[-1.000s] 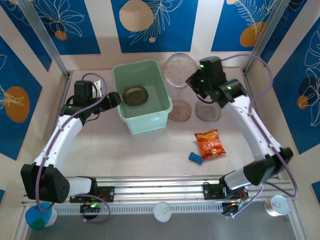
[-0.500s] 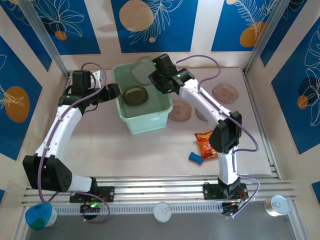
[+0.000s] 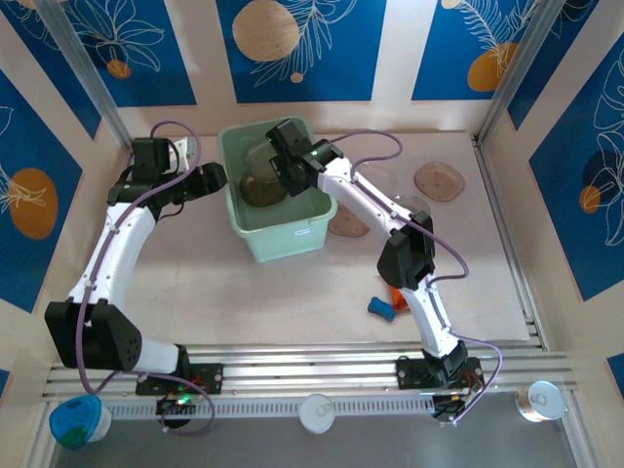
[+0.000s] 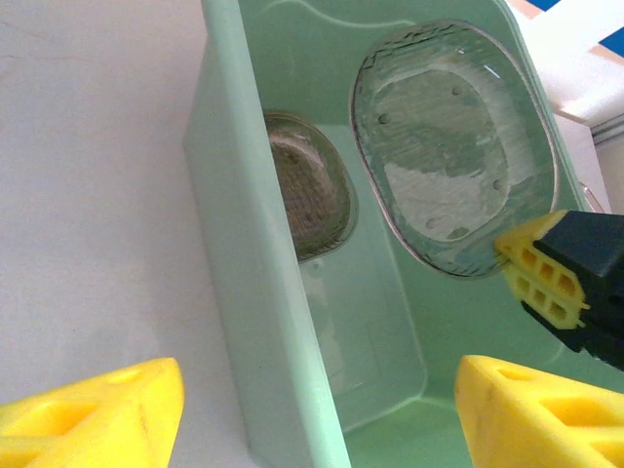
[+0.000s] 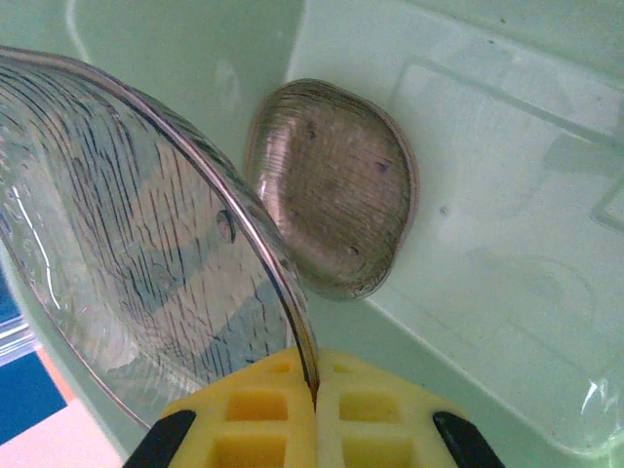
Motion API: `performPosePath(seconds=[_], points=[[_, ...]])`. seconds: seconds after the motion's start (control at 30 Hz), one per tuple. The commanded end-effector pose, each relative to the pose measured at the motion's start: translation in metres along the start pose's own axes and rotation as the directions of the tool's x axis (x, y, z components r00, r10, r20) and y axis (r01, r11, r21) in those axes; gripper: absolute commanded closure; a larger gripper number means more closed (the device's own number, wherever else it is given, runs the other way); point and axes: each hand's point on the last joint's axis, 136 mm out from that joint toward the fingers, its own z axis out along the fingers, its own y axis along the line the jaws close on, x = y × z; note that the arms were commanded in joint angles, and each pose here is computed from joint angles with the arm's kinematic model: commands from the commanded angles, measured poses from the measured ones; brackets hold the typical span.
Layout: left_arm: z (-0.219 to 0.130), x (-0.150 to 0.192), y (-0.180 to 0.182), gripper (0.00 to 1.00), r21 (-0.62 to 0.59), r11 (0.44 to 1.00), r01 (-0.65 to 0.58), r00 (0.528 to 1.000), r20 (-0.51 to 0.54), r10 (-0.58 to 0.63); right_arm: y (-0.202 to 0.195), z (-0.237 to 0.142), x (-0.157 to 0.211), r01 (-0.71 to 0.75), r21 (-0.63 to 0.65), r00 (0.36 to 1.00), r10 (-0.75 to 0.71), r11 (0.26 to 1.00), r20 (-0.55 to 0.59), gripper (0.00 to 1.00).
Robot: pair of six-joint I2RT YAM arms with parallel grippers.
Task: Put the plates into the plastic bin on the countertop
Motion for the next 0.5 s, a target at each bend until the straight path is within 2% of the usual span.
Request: performPosePath(seconds=[0.0,0.47], points=[[-0.008,-0.007,0.0,0.26,-0.001,1.0,-0.013,1.0,0.014,0.013,0.0,-0.002,-0.001,-0.066,0.014,0.996,0.065,0.998,0.054,1.0],[-0.007,-0.005,0.004,0.25,-0.01,1.0,-0.025,1.0,-0.006,0.025,-0.022,0.046,0.026,-0.155,0.084,0.986,0.149,0.984,0.075,1.0]])
